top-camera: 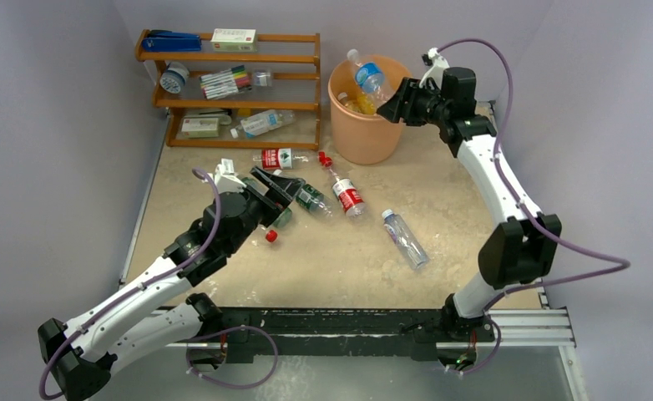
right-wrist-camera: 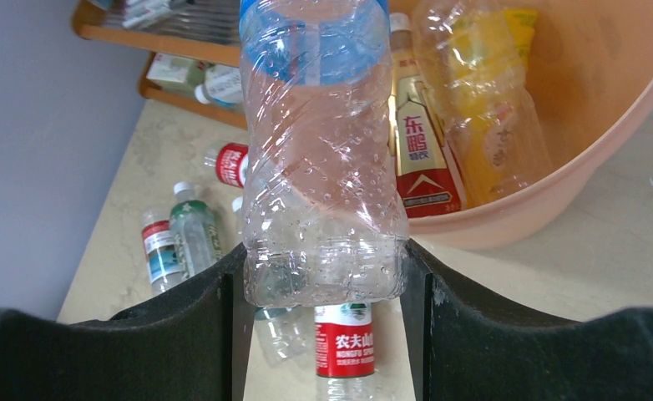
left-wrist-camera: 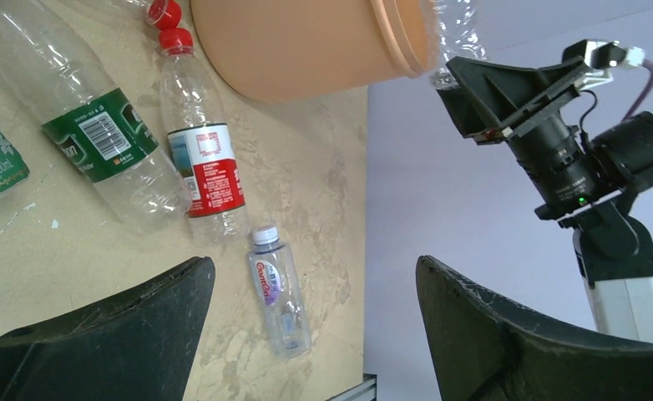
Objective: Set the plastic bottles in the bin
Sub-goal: Place the plastic bottle in the trash bin, then pick up the plastic bottle at the center of the board.
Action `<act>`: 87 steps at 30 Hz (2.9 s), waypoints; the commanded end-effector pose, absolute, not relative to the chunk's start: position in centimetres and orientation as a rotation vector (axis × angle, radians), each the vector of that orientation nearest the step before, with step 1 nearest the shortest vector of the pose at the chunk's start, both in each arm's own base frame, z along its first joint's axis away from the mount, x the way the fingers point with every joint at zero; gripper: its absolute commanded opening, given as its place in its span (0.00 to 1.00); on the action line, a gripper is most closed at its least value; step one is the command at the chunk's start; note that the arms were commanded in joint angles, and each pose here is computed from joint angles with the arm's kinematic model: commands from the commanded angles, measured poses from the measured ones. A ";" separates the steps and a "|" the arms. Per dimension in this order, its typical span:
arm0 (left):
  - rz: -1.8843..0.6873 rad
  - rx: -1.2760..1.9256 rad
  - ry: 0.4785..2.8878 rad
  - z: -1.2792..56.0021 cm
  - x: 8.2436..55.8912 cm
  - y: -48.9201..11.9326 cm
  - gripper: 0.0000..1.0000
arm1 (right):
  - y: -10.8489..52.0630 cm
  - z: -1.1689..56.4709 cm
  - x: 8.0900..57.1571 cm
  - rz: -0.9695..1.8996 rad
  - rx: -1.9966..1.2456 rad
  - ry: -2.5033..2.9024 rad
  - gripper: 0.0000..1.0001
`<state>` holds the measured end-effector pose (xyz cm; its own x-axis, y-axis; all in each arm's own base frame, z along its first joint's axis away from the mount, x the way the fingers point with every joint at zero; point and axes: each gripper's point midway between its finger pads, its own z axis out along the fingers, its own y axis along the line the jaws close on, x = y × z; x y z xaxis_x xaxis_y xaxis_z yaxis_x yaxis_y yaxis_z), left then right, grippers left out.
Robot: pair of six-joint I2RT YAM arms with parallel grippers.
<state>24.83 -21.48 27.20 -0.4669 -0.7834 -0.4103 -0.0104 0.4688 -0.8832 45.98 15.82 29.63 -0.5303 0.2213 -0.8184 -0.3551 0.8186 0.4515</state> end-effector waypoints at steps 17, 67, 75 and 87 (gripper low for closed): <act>-0.975 -0.761 1.749 27.4 27.5 -20.5 0.91 | 14.1 34.8 46.8 0.669 -0.120 1.906 0.89; -0.737 -0.664 2.068 18.2 34.5 -18.4 0.85 | 16.4 17.8 34.6 0.798 -0.190 2.150 0.82; -0.843 -0.673 2.027 20.3 31.7 -18.5 0.85 | 19.4 12.9 34.4 0.768 -0.233 2.244 0.81; -0.832 -0.694 2.027 19.5 29.0 -16.9 0.85 | 21.7 8.5 33.9 0.759 -0.266 2.324 0.81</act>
<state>29.46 -16.98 19.83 -0.5155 -0.7020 -0.4914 -0.1662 0.6445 -0.7463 33.49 20.96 9.00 -0.7733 0.0116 -0.6339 -0.3684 0.8055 0.4641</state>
